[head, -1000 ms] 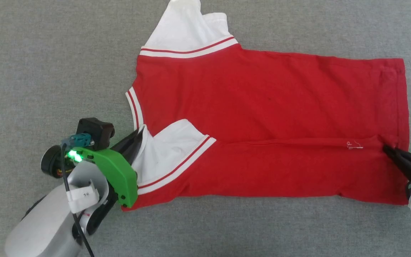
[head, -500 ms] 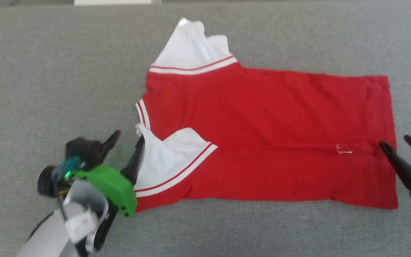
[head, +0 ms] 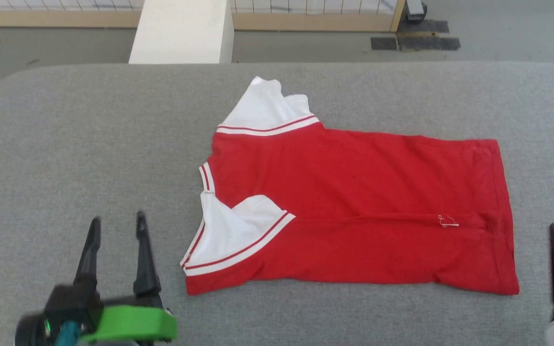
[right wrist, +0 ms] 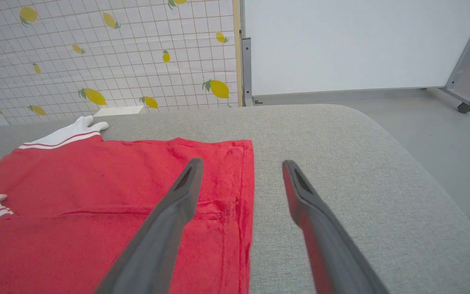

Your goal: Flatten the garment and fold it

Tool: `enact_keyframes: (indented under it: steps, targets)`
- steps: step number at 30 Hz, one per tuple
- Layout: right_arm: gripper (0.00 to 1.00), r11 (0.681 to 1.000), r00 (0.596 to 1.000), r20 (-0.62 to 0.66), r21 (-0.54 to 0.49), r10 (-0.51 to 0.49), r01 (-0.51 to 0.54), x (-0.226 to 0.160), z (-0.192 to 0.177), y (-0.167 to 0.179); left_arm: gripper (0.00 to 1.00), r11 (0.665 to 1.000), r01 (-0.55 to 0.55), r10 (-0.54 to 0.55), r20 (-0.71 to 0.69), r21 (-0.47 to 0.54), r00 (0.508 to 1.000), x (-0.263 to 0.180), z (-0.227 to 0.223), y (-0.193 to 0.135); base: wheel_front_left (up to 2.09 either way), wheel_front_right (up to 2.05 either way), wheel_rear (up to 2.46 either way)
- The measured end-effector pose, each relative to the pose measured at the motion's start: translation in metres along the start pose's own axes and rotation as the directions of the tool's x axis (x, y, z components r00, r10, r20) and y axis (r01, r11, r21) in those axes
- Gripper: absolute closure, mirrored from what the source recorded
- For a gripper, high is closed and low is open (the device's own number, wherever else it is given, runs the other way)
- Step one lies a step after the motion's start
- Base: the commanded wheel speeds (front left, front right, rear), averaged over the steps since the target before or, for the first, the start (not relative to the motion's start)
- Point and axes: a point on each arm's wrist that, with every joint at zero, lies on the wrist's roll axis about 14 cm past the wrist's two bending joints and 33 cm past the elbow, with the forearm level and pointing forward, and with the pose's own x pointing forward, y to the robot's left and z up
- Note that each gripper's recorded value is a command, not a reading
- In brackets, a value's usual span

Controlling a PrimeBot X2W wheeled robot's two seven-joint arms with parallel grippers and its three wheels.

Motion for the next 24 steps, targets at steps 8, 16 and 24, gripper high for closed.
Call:
enact_keyframes:
  steps: [8, 16, 24]
  targets:
    - [0.00, 0.999, 1.000, -0.011, 0.038, -0.016, 0.016, -0.018, -0.020, 0.018, 0.00, 0.998, -0.062, 0.060, -0.060, -0.027, 0.996, -0.031, -0.019, 0.003, 0.00, 0.00, 0.00]
    - [0.00, 1.000, 1.000, 0.003, 0.006, 0.000, 0.000, -0.004, -0.014, 0.018, 0.00, 0.989, 0.151, -0.146, -0.260, 0.000, 0.955, -0.017, -0.060, -0.021, 0.00, 0.00, 0.00]
    - [0.00, 1.000, 0.999, -0.042, -0.008, 0.012, -0.012, 0.006, -0.025, 0.019, 0.00, 0.951, 0.309, -0.264, -0.544, -0.009, 0.797, -0.018, -0.110, -0.034, 0.00, 0.00, 0.00]
